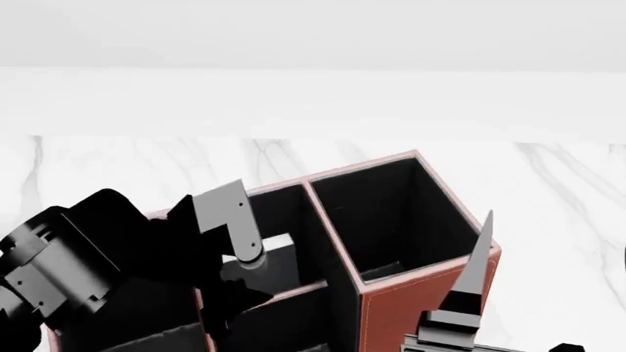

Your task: Pick up the book and place it in the front compartment of the caddy.

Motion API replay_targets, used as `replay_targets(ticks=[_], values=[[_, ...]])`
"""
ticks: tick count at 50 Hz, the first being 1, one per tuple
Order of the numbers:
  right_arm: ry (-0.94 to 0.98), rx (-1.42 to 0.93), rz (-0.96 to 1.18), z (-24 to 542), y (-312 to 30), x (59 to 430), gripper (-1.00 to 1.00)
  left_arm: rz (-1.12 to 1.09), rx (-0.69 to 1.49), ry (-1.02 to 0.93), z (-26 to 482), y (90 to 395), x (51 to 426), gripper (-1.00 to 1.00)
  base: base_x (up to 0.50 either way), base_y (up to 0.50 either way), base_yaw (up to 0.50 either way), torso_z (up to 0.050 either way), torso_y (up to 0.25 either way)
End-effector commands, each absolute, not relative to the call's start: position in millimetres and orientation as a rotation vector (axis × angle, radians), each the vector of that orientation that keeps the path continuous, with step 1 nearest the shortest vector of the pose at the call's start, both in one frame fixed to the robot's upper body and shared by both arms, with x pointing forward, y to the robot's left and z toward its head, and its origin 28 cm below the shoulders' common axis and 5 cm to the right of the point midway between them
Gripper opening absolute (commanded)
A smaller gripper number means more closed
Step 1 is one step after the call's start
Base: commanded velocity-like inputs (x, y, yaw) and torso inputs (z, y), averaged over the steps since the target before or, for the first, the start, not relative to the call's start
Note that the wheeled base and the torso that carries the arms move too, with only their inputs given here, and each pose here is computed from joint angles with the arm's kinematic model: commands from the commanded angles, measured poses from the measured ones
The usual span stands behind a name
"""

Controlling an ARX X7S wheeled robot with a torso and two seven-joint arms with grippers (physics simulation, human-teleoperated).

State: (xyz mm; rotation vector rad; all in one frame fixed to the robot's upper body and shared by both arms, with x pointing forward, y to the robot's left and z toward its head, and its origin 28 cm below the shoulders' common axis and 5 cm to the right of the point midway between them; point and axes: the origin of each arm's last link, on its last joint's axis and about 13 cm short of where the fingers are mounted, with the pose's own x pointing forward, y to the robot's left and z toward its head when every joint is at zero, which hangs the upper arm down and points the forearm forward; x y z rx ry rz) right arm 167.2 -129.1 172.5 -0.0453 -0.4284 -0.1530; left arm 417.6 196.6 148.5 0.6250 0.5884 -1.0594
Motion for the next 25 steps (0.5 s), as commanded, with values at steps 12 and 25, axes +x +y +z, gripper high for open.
replay_targets(ticks=[12,25], values=[[-0.439,-0.036,-0.143,177,-125,165,1.0,-0.887,0.548,0.314,168,200,357,1.0,0.0,0.0,0.0,0.0,0.0],[-0.445,-0.034,-0.135,178,-122,163,1.0,-0.788,0.444,0.066,147,194,289,1.0,0.0,0.0,0.0,0.0,0.0]])
